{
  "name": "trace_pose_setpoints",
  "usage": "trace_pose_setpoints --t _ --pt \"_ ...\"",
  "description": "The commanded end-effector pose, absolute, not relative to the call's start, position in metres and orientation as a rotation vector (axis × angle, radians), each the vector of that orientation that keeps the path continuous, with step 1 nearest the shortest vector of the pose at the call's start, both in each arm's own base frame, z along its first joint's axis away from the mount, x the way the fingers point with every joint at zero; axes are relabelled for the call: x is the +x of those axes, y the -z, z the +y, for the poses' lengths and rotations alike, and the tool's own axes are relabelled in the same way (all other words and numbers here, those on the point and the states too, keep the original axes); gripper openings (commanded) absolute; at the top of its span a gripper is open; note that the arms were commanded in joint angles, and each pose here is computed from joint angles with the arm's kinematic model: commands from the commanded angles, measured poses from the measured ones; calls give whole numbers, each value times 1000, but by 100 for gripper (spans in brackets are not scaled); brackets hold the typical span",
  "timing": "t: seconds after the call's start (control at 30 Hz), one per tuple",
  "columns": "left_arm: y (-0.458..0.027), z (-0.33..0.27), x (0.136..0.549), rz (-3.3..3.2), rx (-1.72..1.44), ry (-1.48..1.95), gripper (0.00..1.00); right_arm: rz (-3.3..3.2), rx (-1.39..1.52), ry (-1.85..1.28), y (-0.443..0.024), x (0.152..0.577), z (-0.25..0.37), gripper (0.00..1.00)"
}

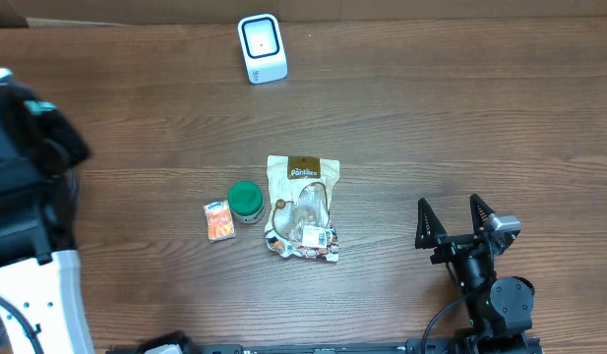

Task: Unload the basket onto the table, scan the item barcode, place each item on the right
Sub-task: 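Grasp the mint-green pack with the left gripper and lift it out, then place the mint-green pack right of the PanTree bag and release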

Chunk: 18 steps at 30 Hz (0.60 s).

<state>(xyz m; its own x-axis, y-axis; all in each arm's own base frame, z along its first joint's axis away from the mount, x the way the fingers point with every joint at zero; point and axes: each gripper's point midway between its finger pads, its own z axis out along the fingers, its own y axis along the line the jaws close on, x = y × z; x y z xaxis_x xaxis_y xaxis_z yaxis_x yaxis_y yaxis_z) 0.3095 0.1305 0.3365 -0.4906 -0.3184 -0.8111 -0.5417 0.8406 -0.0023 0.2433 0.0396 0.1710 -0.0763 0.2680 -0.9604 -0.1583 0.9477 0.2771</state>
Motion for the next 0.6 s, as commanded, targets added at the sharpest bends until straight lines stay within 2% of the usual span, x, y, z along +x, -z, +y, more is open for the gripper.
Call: trace_pose_setpoints --t 0.0,0.33,0.57 --pt "-344 95 315 2154 -475 -274 4 1603 91 -352 -170 243 39 100" --pt "-307 -12 329 2340 -150 -107 4 1603 91 -352 -170 243 39 100" --pt "-262 -98 340 2470 137 -39 4 1603 91 -352 -170 243 39 100"
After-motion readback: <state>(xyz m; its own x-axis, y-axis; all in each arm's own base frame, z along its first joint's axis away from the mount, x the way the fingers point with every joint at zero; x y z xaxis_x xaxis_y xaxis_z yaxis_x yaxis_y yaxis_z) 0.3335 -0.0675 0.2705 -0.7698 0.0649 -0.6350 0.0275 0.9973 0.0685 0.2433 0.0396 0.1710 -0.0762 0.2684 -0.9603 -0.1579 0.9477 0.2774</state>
